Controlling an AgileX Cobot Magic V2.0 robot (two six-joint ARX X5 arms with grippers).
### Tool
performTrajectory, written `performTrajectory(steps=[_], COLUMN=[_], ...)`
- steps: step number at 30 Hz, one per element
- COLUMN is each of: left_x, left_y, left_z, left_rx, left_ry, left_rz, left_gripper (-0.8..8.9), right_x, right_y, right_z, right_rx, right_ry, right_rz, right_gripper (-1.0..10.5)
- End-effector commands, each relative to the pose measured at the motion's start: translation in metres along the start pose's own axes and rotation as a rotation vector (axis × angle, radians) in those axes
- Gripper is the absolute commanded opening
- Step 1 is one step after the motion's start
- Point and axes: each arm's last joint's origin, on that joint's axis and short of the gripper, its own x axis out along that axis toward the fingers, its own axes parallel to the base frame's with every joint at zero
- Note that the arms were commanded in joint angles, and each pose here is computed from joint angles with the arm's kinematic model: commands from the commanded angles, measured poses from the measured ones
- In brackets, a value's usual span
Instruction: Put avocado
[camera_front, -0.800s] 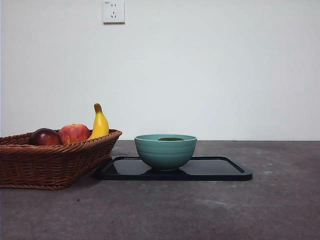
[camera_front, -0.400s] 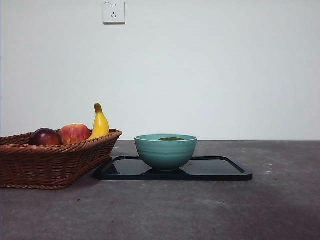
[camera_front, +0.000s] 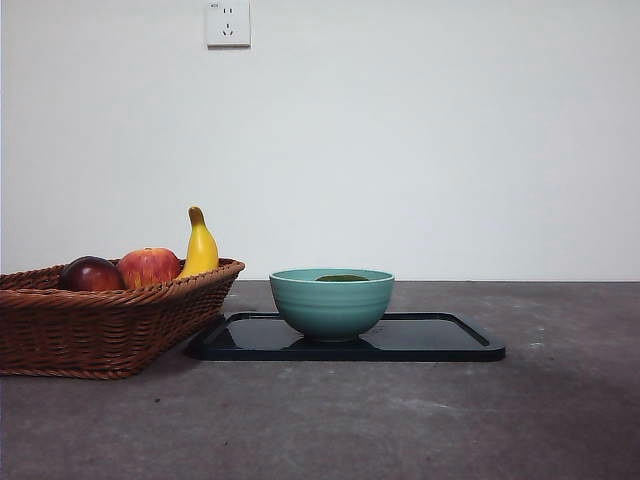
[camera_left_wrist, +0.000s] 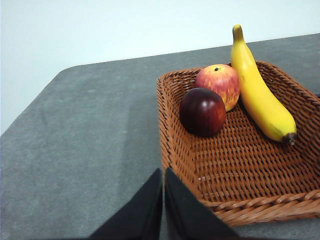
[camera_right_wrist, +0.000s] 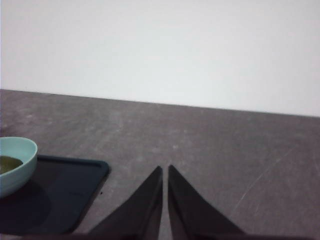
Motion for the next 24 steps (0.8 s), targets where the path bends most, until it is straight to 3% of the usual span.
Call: performTrajectory(steps=[1, 13, 24], left_x=[0.002, 0.002, 0.002], left_y=[-0.001, -0.001, -0.001], left_z=[-0.007, -0.007, -0.007], left_rx=[-0.006, -0.006, -0.006], left_ry=[0.028, 0.028, 0.028], left_rz=[-0.003, -0.003, -0.003], left_gripper=[0.08, 0.08, 0.08], right_x=[0.0, -0.001, 0.0], right_y=[0.0, -0.003, -0.003], right_z=[-0.004, -0.031, -0.029], right_rx=[0.041, 0.119, 0.118], right_ry=[-0.008, 0.182, 0.165], right_rz=[-0.004, -0.067, -0.067], right_gripper=[0.1, 0.1, 0.1])
